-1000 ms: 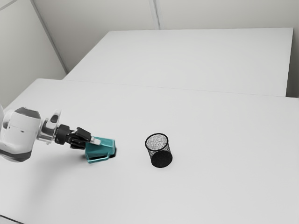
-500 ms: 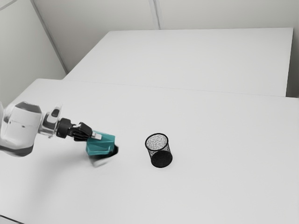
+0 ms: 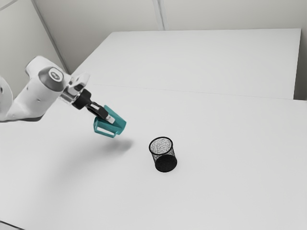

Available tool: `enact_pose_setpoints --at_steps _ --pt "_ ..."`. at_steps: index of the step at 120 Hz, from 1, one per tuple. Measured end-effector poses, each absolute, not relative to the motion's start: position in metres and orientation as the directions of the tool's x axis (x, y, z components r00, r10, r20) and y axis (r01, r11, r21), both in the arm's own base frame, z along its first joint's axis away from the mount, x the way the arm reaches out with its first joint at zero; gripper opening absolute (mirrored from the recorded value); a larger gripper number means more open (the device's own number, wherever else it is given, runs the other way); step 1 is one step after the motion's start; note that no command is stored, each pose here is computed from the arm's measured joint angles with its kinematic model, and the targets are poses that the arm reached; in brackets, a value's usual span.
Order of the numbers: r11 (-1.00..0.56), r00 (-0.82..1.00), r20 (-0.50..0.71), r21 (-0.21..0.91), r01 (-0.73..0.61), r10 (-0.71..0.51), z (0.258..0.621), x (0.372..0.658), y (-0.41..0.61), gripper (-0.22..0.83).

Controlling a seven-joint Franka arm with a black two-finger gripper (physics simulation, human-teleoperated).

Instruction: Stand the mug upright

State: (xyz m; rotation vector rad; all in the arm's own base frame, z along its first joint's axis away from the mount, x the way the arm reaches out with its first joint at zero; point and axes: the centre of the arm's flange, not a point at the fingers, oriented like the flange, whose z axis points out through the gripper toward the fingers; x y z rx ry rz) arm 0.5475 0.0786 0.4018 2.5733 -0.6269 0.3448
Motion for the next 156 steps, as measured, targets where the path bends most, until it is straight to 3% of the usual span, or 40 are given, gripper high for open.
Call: enact_pose_setpoints --at_steps 22,45,91,141,156 --pt "-0.78 0.796 0.224 0.176 -0.601 -0.563 0.414 0.575 0.058 -0.17" --pt "-0.755 0.76 0.097 0.085 -0.65 -0.643 0.393 0.585 0.04 -0.17" --pt "-0.748 0.748 0.011 0.01 -0.664 -0.664 0.358 0.559 0.024 -0.17" --pt "-0.763 0.763 0.006 -0.047 -0.645 -0.646 0.345 0.556 0.017 -0.17" --pt "-0.774 0.774 0.011 -0.05 -0.632 -0.633 0.345 0.556 0.016 -0.11"
